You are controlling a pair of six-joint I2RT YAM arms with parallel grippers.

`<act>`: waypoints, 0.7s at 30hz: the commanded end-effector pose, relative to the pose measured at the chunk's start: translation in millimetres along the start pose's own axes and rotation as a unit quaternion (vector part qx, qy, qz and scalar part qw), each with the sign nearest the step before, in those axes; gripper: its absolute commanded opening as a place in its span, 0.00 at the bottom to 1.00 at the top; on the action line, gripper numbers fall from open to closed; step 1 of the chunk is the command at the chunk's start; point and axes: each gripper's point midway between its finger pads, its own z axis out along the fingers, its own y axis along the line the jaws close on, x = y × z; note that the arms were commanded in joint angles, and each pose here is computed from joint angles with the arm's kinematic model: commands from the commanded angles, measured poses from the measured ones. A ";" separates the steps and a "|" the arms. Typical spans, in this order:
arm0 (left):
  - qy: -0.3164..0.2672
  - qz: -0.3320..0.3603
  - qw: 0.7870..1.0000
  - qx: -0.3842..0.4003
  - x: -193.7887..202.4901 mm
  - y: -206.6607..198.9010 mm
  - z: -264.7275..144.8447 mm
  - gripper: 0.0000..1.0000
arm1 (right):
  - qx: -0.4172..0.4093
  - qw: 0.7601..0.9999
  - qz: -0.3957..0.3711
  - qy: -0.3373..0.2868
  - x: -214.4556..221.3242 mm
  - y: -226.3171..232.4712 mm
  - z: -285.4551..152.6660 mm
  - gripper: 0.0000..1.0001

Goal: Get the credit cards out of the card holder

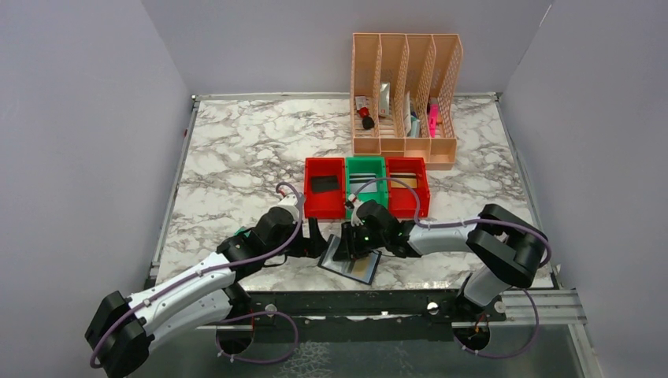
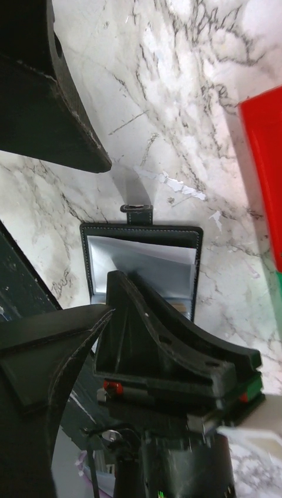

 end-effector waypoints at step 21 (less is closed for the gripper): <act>0.051 0.000 0.989 0.136 13.1 -55.5 30.8 0.20 | 0.094 0.988 0.105 -0.067 19.0 -57.2 -5.1 0.13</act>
